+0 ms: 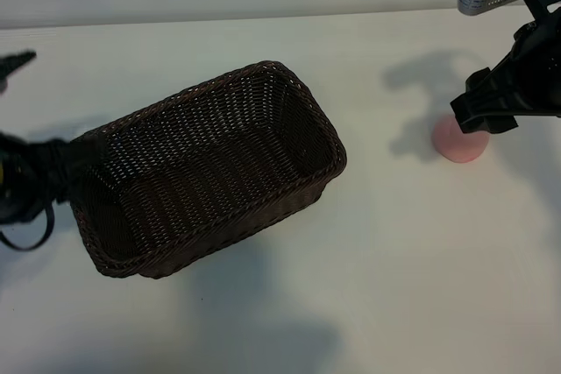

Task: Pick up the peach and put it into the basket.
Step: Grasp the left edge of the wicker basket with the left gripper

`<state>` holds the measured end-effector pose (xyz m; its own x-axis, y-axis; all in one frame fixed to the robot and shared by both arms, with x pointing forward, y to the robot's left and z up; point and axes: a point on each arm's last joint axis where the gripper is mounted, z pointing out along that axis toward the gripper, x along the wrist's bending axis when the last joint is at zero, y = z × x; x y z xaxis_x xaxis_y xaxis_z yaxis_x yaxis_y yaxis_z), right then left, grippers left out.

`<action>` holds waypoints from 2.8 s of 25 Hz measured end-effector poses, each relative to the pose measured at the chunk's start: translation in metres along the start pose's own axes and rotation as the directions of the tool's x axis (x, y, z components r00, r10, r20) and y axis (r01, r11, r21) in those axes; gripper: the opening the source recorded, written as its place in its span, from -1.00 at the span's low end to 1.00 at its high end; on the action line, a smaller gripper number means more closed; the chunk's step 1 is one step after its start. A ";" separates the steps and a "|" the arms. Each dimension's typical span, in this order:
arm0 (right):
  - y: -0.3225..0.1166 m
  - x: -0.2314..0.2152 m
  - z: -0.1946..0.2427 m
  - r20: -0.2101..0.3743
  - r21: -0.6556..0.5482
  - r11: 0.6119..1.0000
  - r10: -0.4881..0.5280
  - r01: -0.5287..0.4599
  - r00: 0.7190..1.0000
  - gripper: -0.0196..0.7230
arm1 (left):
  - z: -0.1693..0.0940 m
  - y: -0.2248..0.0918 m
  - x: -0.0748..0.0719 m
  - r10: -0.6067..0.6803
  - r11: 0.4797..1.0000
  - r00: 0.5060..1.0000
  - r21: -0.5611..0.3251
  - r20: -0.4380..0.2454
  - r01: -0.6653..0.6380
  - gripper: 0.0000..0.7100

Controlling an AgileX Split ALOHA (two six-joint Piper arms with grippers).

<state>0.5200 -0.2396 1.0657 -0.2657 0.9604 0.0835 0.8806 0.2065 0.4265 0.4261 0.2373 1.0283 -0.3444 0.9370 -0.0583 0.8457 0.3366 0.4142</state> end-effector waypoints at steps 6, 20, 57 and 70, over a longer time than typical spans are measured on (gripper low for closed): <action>0.000 0.000 0.000 0.000 0.000 1.000 0.000 0.000 1.000 0.66 | 0.017 -0.015 0.011 -0.049 0.999 0.997 0.021 -0.062 0.050 0.53; 0.000 0.000 0.000 0.000 0.000 1.000 0.000 0.000 1.000 0.66 | 0.042 -0.012 0.009 -0.107 0.994 0.990 0.013 -0.090 0.109 0.53; 0.000 0.000 0.000 -0.002 0.000 1.000 0.001 -0.001 1.000 0.66 | 0.087 0.006 0.008 -0.131 0.989 0.991 0.065 0.003 0.131 0.51; 0.000 0.000 0.000 -0.002 0.000 1.000 0.001 -0.001 1.000 0.66 | 0.113 0.002 -0.001 -0.126 0.984 0.992 0.125 0.014 0.123 0.47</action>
<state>0.5200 -0.2394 1.0658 -0.2651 0.9604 0.0858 0.8809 0.2050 0.4267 0.4739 0.2480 0.9261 -0.4428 0.8882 -0.1225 0.8410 0.4588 0.2867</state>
